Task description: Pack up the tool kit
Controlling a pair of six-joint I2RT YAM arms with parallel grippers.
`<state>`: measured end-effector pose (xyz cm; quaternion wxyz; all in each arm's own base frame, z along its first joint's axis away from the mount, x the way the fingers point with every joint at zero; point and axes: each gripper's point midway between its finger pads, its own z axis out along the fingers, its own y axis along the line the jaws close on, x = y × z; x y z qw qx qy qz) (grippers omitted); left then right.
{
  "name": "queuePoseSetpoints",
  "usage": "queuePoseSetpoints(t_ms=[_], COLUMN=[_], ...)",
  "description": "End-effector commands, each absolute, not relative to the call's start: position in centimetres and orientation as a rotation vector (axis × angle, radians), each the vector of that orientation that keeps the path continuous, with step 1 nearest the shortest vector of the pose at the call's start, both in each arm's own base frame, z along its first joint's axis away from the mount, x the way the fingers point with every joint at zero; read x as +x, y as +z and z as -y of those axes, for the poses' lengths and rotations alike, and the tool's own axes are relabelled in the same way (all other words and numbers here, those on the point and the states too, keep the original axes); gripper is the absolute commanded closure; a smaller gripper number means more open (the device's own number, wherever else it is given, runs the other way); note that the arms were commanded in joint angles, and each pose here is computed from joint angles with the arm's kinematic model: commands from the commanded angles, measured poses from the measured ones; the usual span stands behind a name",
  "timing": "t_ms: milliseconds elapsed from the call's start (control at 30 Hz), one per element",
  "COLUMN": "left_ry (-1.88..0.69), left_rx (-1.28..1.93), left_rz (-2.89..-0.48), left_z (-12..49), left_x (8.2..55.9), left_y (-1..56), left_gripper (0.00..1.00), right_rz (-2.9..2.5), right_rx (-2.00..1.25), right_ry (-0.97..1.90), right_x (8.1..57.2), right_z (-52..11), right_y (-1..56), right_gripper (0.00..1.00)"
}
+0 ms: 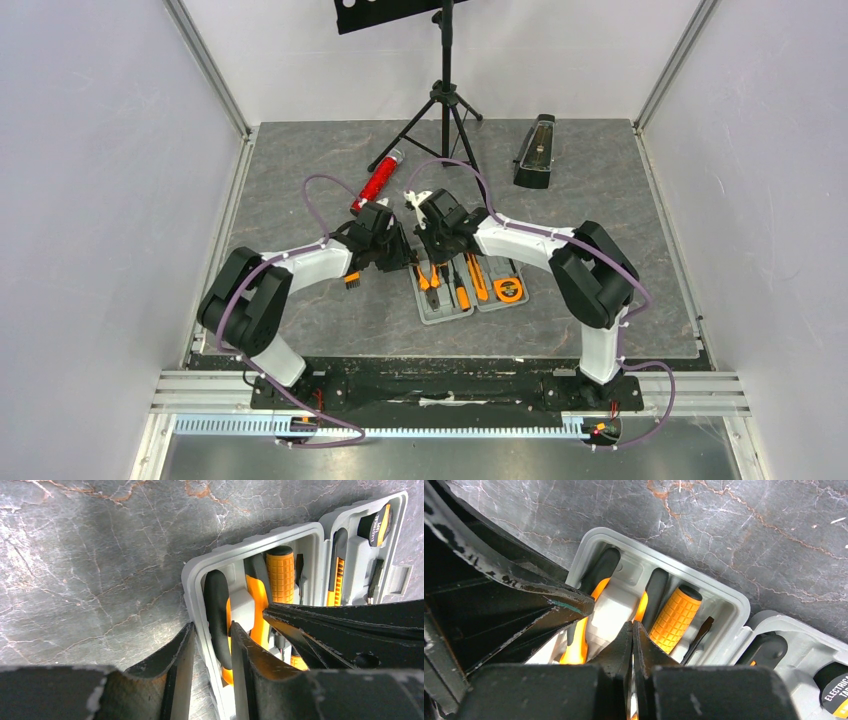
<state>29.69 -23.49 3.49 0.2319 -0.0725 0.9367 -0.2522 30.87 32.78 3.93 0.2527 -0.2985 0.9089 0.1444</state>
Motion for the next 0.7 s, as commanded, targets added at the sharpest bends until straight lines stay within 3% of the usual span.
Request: queuePoseSetpoints(t_ms=[0, 200, 367, 667], left_ry=[-0.586, -0.522, -0.559, -0.742], left_rx=[-0.147, -0.143, -0.163, -0.293], left_rz=[-2.633, -2.654, -2.622, -2.411], left_z=[22.4, 21.5, 21.7, 22.7], left_x=[28.9, 28.6, 28.6, 31.5], left_y=[1.6, 1.2, 2.1, 7.7], left_gripper=[0.64, 0.64, 0.64, 0.58], right_rz=[-2.572, -2.417, -2.358, -2.374], right_rx=[-0.881, -0.884, -0.875, -0.825], right_ry=[0.396, 0.518, 0.683, 0.724], right_x=[28.2, 30.0, 29.3, 29.4], right_z=[-31.5, -34.3, -36.4, -37.3], right_y=[0.7, 5.9, 8.4, 8.1], right_gripper=[1.0, 1.0, 0.94, 0.9])
